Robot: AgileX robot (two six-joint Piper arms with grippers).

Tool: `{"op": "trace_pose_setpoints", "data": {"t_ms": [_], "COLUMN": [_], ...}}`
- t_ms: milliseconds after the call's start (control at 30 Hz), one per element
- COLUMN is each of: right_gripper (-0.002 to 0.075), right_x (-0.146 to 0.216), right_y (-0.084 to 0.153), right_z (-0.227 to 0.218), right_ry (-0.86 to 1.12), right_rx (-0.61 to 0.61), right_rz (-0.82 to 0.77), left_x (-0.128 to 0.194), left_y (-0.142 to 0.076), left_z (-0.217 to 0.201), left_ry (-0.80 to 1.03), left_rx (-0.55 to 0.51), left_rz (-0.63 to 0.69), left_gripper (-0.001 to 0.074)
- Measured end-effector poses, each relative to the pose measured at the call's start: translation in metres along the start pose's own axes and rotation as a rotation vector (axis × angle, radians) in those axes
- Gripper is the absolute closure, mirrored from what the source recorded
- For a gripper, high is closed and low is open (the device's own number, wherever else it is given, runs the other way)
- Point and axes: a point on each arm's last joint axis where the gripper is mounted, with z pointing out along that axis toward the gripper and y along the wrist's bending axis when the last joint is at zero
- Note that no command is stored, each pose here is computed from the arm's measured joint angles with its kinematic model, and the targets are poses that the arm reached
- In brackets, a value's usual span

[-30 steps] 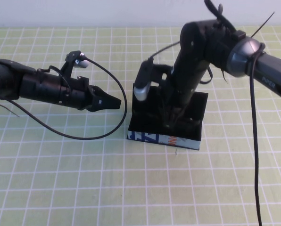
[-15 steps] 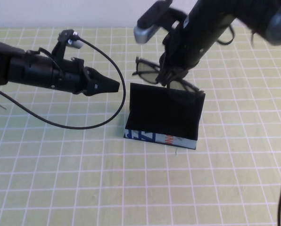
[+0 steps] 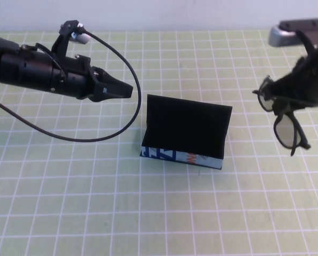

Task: Take glasses out of glasses case
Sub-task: Place the glasses on the table

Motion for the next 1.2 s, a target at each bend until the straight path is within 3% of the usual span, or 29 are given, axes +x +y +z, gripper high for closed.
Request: {"op": "trace_pose_setpoints", "data": {"t_ms": [133, 367, 667, 1000, 1200], "right_gripper": [0.0715, 0.0715, 0.0706, 0.0498, 0.0463], "right_x": [0.015, 0.019, 0.021, 0.021, 0.019], "right_y": [-0.016, -0.025, -0.030, -0.030, -0.028], "right_z": [0.036, 0.089, 0.116, 0.116, 0.104], "right_ry": [-0.013, 0.022, 0.045, 0.047, 0.100], "right_rx": [-0.028, -0.037, -0.034, -0.033, -0.031], "right_rz": [0.129, 0.206, 0.239, 0.239, 0.203], "left_x": [0.000, 0.002, 0.004, 0.003, -0.010], "left_y": [0.000, 0.001, 0.001, 0.001, -0.013], "left_z": [0.000, 0.000, 0.000, -0.001, -0.014], "left_ry": [0.004, 0.025, 0.038, 0.039, 0.003], "left_rx": [-0.001, -0.008, -0.013, -0.014, -0.065], "left_rz": [-0.008, -0.011, -0.012, -0.031, 0.000], "left_gripper": [0.0739, 0.0739, 0.0739, 0.0739, 0.0739]}}
